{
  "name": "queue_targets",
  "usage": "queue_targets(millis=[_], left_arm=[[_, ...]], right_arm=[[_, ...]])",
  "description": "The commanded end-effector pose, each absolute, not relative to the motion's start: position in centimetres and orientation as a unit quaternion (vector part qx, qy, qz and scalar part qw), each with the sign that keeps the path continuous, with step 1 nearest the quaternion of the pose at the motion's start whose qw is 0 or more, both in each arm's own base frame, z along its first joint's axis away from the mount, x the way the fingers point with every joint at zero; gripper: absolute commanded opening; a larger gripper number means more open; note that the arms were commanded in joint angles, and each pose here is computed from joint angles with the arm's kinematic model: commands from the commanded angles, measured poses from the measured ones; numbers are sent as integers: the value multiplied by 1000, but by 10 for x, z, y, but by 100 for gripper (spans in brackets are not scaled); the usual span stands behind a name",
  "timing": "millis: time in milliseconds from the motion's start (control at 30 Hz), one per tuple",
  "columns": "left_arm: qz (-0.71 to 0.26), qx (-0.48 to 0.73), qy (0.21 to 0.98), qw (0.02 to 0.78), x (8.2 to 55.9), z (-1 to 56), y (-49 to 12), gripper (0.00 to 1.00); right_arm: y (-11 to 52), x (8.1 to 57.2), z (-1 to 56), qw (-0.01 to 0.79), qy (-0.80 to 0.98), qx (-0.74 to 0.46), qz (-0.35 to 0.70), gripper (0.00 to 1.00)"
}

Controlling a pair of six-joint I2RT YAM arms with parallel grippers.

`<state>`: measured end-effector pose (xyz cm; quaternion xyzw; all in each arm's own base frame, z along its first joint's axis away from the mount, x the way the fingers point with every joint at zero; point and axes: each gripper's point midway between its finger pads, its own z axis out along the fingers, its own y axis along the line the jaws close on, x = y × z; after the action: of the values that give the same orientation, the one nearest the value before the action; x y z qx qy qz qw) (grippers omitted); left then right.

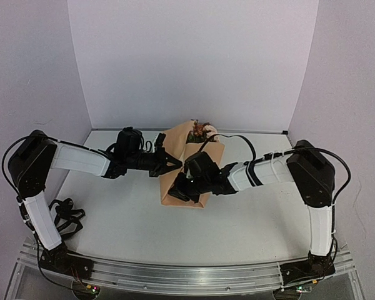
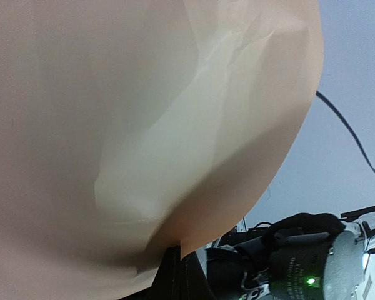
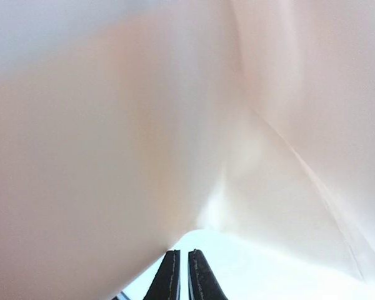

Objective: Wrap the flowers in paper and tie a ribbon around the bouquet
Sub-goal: Fold the two-thirds-folded wrapping paper at the center of the board.

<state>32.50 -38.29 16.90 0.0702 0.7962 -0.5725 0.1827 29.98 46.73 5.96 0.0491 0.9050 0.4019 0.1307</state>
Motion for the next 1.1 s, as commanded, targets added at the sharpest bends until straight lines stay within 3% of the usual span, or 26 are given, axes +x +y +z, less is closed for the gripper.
queue_targets(millis=[0, 267, 467, 733, 900, 1067], left_arm=[[-585, 107, 779, 198, 334, 192, -392, 0], [-589, 114, 781, 176, 342, 178, -408, 0], [-580, 120, 790, 157, 346, 160, -425, 0], [-565, 129, 802, 143, 351, 141, -443, 0], [-554, 137, 810, 135, 351, 133, -449, 0], [-547, 140, 815, 130, 352, 126, -451, 0]], right_arm=[[449, 299, 93, 180, 903, 29, 389, 9], [379, 286, 104, 221, 921, 43, 319, 18], [335, 307, 122, 243, 912, 79, 321, 35], [327, 351, 145, 251, 898, 95, 349, 57], [323, 375, 149, 258, 894, 102, 353, 65], [329, 399, 150, 260, 891, 106, 358, 64]])
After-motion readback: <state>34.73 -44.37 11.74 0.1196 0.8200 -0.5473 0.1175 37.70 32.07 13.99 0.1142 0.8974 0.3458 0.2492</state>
